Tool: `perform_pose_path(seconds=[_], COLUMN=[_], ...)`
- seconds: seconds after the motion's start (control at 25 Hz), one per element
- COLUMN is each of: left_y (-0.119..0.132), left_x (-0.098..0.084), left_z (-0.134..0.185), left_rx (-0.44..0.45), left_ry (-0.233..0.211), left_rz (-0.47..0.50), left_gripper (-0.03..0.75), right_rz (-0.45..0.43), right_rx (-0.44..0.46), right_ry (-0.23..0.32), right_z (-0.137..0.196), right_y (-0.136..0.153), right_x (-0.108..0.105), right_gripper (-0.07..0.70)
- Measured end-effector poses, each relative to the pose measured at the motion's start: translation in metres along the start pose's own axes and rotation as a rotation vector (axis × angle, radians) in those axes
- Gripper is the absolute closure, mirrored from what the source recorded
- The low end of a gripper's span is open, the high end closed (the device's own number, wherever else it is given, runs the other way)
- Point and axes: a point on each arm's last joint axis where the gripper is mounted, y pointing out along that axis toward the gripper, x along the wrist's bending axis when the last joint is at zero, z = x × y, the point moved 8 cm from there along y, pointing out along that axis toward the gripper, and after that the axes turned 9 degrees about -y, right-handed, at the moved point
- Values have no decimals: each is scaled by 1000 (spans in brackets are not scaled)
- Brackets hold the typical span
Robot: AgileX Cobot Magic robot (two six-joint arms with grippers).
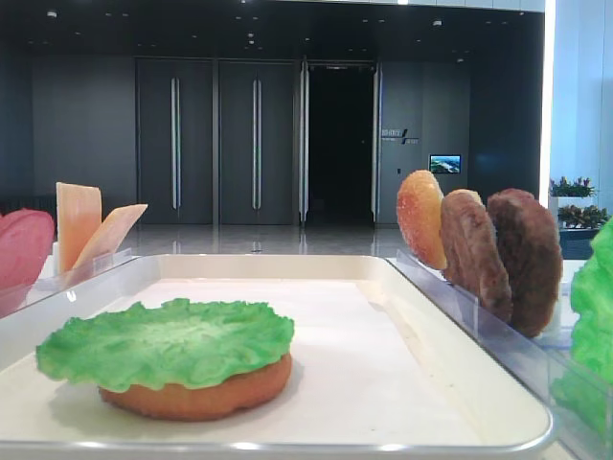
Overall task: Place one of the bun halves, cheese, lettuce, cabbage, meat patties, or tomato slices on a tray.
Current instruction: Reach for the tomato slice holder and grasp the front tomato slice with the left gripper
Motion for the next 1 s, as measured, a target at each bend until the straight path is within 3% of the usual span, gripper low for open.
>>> perform_pose_path(seconds=[0.36,0.68,1.0], left_y=[29,85,124], left_x=[-20,-31,-31], left_z=[-57,-87,-113], left_rx=[182,369,434], left_ry=[6,24,63], left_rz=[-28,-81,-151], left_gripper=[199,199,199], right_rz=[0,0,0], right_rx=[0,0,0], right_ry=[0,0,0], right_z=[0,0,0], right_y=[0,0,0], right_x=[0,0,0], right_gripper=[213,213,213])
